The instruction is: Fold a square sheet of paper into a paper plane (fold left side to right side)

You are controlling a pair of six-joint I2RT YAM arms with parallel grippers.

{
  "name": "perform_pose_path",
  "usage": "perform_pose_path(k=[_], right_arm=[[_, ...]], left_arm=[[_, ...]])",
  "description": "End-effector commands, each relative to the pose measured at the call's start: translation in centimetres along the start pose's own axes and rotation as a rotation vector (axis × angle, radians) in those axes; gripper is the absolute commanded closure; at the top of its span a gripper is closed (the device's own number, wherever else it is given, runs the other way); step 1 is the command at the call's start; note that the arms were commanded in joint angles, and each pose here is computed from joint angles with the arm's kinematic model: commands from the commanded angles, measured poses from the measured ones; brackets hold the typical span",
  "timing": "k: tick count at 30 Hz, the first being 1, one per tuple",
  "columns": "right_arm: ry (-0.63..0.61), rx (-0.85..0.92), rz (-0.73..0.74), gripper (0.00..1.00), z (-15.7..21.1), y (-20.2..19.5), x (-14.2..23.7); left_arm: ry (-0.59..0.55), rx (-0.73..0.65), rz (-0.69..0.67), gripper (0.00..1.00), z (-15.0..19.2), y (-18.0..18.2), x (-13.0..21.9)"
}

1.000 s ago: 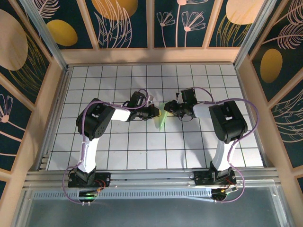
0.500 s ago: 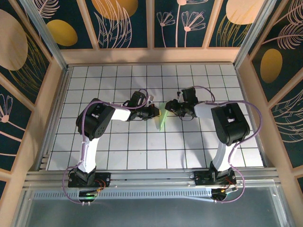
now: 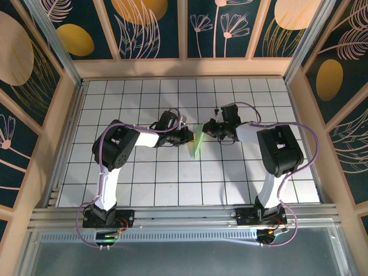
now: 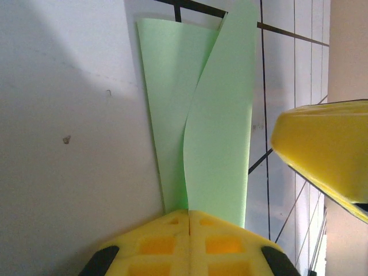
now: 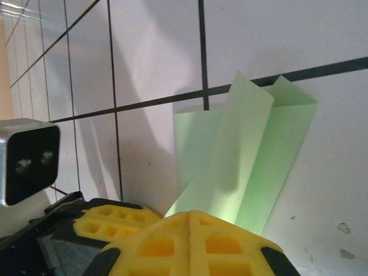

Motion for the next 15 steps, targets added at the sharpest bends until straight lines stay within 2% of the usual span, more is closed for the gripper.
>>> perform_pose_path(k=[1, 15], right_arm=[[-0.001, 0.02, -0.011, 0.98, -0.4, 0.2, -0.6], [0.028, 0.002, 0.034, 0.99, 0.5, -1.3, -1.4]], left_arm=[[-0.093, 0.067, -0.228, 1.0, -1.2, 6.5, 0.4], [-0.114, 0.081, -0.266, 1.0, -1.5, 7.2, 0.8]])
Point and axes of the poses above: each hand's point on the last joint's axis, 136 mm out from that joint toward the fingers, its own x axis back along the fingers, its own y axis along the line the jaws close on, z = x × y, the point moved 1 cm from there along x, back along the fingers, and after that the axes turned 11 degrees about x, right-handed, at the moved point
